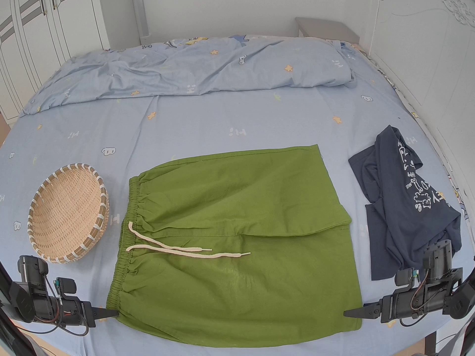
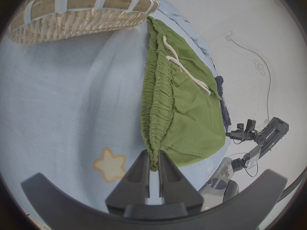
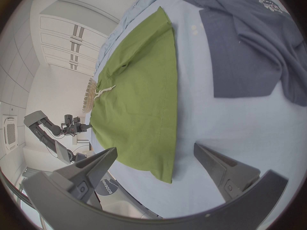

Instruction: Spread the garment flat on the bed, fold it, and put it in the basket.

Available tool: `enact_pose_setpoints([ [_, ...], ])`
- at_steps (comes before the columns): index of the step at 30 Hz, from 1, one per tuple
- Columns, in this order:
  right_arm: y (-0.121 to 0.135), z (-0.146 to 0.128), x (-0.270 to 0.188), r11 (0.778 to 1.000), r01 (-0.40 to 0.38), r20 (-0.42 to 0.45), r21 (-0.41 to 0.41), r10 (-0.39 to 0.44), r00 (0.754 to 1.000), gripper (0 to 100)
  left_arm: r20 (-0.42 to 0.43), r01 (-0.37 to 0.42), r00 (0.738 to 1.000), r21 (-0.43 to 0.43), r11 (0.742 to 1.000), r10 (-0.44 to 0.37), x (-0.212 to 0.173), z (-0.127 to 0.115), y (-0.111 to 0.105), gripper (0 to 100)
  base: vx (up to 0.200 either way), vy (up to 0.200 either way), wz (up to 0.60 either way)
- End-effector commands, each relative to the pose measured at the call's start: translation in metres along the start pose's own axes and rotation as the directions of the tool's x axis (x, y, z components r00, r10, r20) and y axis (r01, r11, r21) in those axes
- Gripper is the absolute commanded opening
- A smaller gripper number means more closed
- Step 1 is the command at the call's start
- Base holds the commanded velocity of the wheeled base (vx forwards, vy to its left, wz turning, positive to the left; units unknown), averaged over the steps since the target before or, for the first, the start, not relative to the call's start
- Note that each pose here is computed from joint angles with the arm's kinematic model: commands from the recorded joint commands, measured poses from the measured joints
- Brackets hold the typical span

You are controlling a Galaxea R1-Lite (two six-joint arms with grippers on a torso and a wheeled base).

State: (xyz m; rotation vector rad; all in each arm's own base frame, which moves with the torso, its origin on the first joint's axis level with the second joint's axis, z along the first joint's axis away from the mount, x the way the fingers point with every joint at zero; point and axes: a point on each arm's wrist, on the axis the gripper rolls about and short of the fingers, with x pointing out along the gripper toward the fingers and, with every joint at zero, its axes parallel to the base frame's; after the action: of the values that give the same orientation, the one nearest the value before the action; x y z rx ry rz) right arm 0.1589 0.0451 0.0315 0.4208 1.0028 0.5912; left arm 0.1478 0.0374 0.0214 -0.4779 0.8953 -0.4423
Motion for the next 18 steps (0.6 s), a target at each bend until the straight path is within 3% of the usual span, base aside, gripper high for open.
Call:
enact_pose_setpoints([
  [1,-0.0105,-0.0122,0.0141,0.998,0.001,-0.114,0.062,0.006,0.993,100,0.003,-0.002,1.0,-0.004,1.0,0.002,0.0005,0.0013,0.0012,0,0.0,0.0,0.0],
  [8,-0.0097,-0.0141,0.0156,0.997,-0.034,-0.14,0.071,0.044,0.989,100,0.004,0.0,1.0,-0.003,1.0,0.0,0.0002,0.0014,0.0009,0,0.0,0.0,0.0],
  [11,-0.0078,-0.0146,0.0163,0.993,-0.092,-0.156,0.077,0.103,0.982,100,0.003,0.0,1.0,-0.002,1.0,0.0,0.0004,0.0014,0.0007,0,0.0,0.0,0.0],
  [18,-0.0077,-0.016,0.0227,0.992,-0.102,-0.179,0.076,0.114,0.977,100,0.003,0.0,1.0,-0.002,1.0,0.0,0.0005,0.0014,0.0008,0,0.0,0.0,0.0],
])
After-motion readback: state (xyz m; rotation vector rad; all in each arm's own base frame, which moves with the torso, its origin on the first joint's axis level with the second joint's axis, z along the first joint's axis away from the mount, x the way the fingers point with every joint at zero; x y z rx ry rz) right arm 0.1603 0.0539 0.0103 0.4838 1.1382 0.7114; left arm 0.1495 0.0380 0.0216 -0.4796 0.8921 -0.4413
